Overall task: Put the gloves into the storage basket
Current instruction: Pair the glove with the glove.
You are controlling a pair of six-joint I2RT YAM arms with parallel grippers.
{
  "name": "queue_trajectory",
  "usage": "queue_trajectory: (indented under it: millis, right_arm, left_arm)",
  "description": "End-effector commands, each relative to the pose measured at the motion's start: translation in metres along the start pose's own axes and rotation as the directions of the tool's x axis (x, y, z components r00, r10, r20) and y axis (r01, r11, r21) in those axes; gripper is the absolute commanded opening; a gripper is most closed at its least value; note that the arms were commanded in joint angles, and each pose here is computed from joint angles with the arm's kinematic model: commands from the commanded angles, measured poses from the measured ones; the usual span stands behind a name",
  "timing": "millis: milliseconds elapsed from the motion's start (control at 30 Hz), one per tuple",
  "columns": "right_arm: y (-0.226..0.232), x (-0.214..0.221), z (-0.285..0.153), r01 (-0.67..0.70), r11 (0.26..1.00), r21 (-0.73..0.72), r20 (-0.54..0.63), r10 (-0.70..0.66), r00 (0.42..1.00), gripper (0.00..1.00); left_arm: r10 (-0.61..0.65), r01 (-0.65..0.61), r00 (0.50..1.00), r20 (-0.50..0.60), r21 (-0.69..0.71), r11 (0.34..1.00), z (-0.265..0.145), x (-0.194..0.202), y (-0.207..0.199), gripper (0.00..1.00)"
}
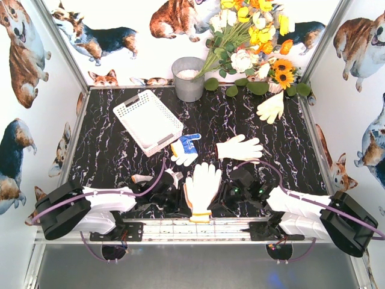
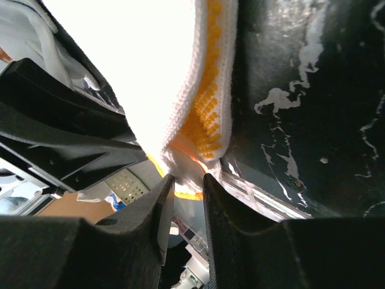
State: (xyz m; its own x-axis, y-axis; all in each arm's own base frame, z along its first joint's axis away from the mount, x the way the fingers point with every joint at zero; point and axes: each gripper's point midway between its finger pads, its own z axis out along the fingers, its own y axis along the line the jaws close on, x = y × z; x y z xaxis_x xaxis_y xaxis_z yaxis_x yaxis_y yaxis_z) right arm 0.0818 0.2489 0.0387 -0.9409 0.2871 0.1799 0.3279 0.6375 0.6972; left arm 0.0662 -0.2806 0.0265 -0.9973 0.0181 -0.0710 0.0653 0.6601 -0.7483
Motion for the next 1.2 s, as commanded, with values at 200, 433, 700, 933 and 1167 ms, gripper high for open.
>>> queue_trajectory:
  millis: [200,433,700,933,1167]
  right_arm:
    - [0.017,0.006,-0.003,0.02,0.997,-0.076,-0.006,-0.021,1.0,0.15]
    - [0.019,0.009,-0.007,0.01,0.996,-0.092,-0.011,-0.011,1.0,0.04]
    - [0.024,0.012,-0.018,0.004,0.993,-0.12,0.0,-0.004,1.0,0.01]
    - [0.022,0.019,-0.023,-0.004,0.993,-0.117,-0.009,0.003,1.0,0.0]
    - [0.011,0.027,-0.02,-0.005,0.997,-0.077,-0.023,0.004,1.0,0.0]
  left_arm:
    - [-0.031,0.031,0.999,0.009,0.019,0.999,0.007,0.003,0.006,0.13]
    - [-0.035,0.035,0.999,-0.005,0.031,0.999,0.012,0.004,0.005,0.07]
    - [-0.031,0.032,0.999,-0.027,0.031,0.999,0.017,0.005,0.006,0.02]
    - [-0.028,0.029,0.999,-0.033,0.033,0.999,0.019,0.005,0.005,0.0]
    - [-0.025,0.027,0.999,-0.035,0.037,0.999,0.019,0.006,0.004,0.0]
